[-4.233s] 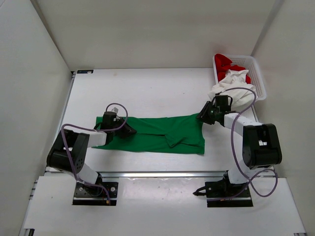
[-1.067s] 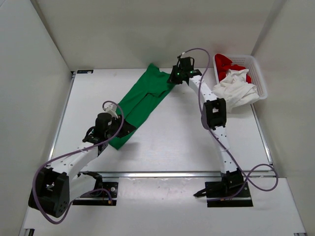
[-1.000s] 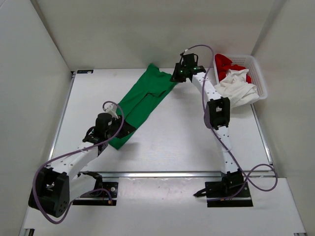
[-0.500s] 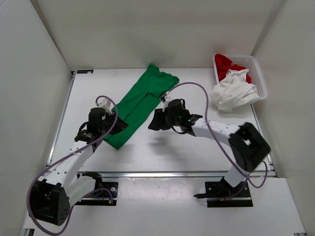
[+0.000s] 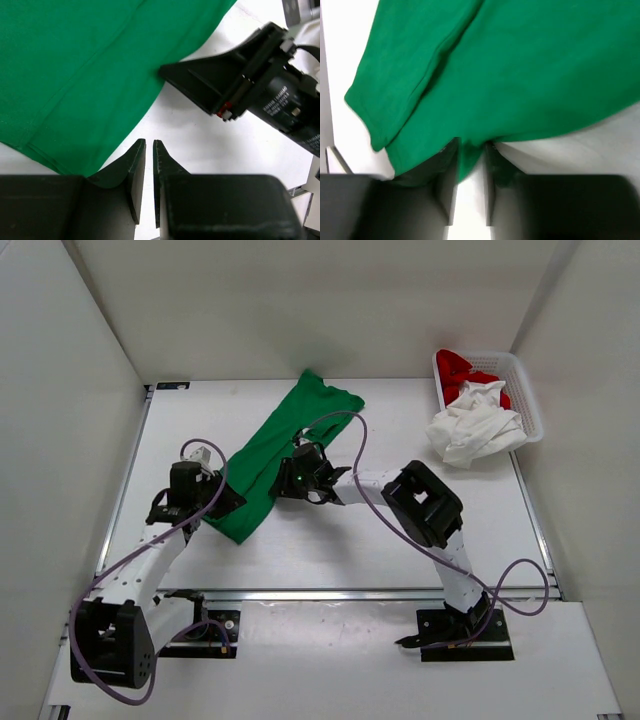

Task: Fold and stack the t-shirts
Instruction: Rotate the tshirt 90 degrees

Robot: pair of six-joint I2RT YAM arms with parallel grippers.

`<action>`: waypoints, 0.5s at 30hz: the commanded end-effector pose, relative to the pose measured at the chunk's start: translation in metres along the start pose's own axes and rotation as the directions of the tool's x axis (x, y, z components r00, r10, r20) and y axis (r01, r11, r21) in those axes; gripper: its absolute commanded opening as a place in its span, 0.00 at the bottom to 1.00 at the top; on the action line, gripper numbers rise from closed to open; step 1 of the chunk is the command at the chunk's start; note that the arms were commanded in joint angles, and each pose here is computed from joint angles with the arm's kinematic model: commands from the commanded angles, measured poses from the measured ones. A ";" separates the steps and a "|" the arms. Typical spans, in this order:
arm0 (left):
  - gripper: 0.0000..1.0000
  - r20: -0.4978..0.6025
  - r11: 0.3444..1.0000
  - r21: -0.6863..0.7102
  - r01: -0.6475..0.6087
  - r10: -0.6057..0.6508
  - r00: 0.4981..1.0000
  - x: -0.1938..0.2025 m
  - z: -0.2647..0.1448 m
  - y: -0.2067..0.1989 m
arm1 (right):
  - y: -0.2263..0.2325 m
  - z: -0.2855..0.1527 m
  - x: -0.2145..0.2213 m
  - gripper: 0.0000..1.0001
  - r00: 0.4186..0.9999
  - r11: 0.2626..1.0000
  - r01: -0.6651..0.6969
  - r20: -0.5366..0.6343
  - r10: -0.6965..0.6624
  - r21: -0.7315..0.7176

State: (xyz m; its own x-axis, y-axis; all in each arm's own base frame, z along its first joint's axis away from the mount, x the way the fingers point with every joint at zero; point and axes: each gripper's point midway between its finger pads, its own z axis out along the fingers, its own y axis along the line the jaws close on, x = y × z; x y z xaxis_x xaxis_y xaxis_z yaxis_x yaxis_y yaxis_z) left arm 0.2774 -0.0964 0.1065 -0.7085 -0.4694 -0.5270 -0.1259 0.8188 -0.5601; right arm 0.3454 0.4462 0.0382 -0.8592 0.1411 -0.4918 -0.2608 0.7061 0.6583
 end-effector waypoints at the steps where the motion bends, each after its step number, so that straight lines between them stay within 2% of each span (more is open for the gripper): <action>1: 0.23 0.010 0.999 0.038 -0.017 0.016 1.000 -0.004 0.000 -0.010 | -0.008 0.011 -0.001 0.19 0.998 0.997 -0.055 0.005 0.055 0.045; 4: 0.23 0.011 0.999 0.031 -0.036 0.035 0.999 -0.003 0.002 -0.011 | -0.017 0.006 0.005 0.00 0.996 0.996 -0.082 -0.018 0.083 0.043; 6: 0.23 0.000 0.999 0.037 -0.038 0.038 0.999 0.000 0.003 -0.013 | -0.025 -0.013 0.011 0.00 0.995 0.995 -0.096 -0.032 0.097 0.027; 7: 0.23 -0.007 0.998 0.044 -0.051 0.051 0.999 0.004 0.005 -0.017 | -0.014 -0.028 -0.001 0.00 0.997 0.996 -0.082 0.000 0.082 -0.014; 8: 0.23 -0.014 0.998 0.039 -0.053 0.053 0.998 0.009 0.007 -0.016 | -0.031 -0.040 0.012 0.00 0.996 0.996 -0.088 -0.016 0.089 0.009; 11: 0.23 -0.064 0.995 0.061 -0.073 0.077 0.995 0.031 0.014 -0.025 | -0.048 -0.099 0.001 0.00 0.998 0.998 -0.054 0.013 0.054 -0.013; 12: 0.23 -0.067 0.994 0.071 -0.079 0.084 0.994 0.034 0.014 -0.029 | -0.066 -0.110 0.021 0.00 0.998 0.998 -0.062 -0.030 0.062 0.010; 13: 0.24 -0.101 0.993 0.076 -0.092 0.100 0.990 0.046 0.018 -0.031 | -0.067 -0.127 0.013 0.01 0.998 0.998 -0.051 -0.036 0.050 -0.032; 14: 0.24 -0.117 0.989 0.102 -0.106 0.117 0.986 0.051 0.018 -0.040 | -0.080 -0.139 0.032 0.01 0.994 0.998 -0.062 -0.092 0.060 -0.014; 15: 0.24 -0.142 0.989 0.099 -0.105 0.119 0.983 0.060 0.018 -0.039 | -0.092 -0.153 0.037 0.00 0.995 0.999 -0.040 -0.095 0.039 -0.006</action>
State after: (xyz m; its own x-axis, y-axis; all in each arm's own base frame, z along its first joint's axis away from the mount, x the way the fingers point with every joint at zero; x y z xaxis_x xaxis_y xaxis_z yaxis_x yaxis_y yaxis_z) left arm 0.2612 -0.1465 0.0910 -0.7883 -0.3476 -0.5078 -0.0098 0.8321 -0.5545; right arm 0.2912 0.3085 0.0402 -0.9024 0.1801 -0.3915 -0.1524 0.7165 0.6807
